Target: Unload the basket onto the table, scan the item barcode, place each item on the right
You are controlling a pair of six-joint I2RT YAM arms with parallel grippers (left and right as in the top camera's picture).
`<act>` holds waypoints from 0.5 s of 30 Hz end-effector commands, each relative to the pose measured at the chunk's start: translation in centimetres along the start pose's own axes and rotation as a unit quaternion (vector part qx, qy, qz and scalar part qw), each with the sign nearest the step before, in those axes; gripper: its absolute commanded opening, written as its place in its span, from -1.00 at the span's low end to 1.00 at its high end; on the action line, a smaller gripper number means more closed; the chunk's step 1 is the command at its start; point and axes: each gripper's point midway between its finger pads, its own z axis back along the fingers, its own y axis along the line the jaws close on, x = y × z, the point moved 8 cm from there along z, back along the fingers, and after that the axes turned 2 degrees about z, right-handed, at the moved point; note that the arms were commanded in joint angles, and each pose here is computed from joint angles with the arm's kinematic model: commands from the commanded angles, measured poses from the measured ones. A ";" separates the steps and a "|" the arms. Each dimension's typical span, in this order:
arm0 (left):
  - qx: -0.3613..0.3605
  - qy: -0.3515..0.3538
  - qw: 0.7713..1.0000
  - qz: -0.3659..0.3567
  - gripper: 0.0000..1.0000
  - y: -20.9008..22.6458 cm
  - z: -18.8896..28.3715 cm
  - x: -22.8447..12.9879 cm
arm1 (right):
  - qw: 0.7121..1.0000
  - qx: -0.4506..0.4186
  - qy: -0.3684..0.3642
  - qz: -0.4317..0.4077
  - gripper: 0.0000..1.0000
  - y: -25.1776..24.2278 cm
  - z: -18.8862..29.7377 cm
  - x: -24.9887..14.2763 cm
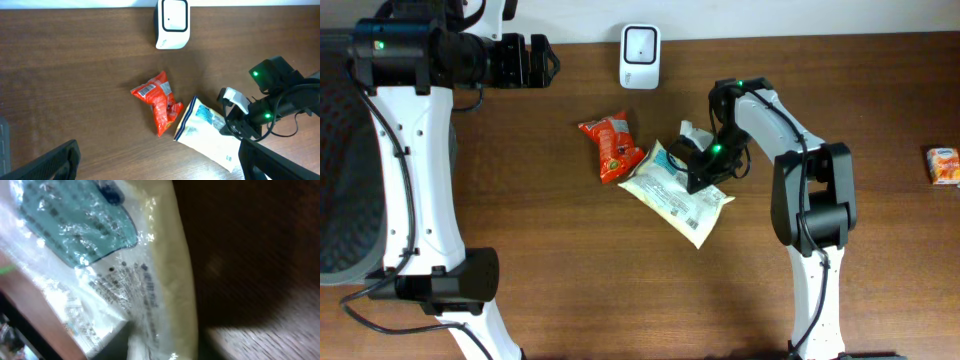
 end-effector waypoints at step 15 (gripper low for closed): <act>-0.001 -0.009 1.000 -0.012 0.98 -0.1 0.7 0.1 | 0.808 -0.481 -0.156 -0.301 -0.92 -0.9 21.7 -0.7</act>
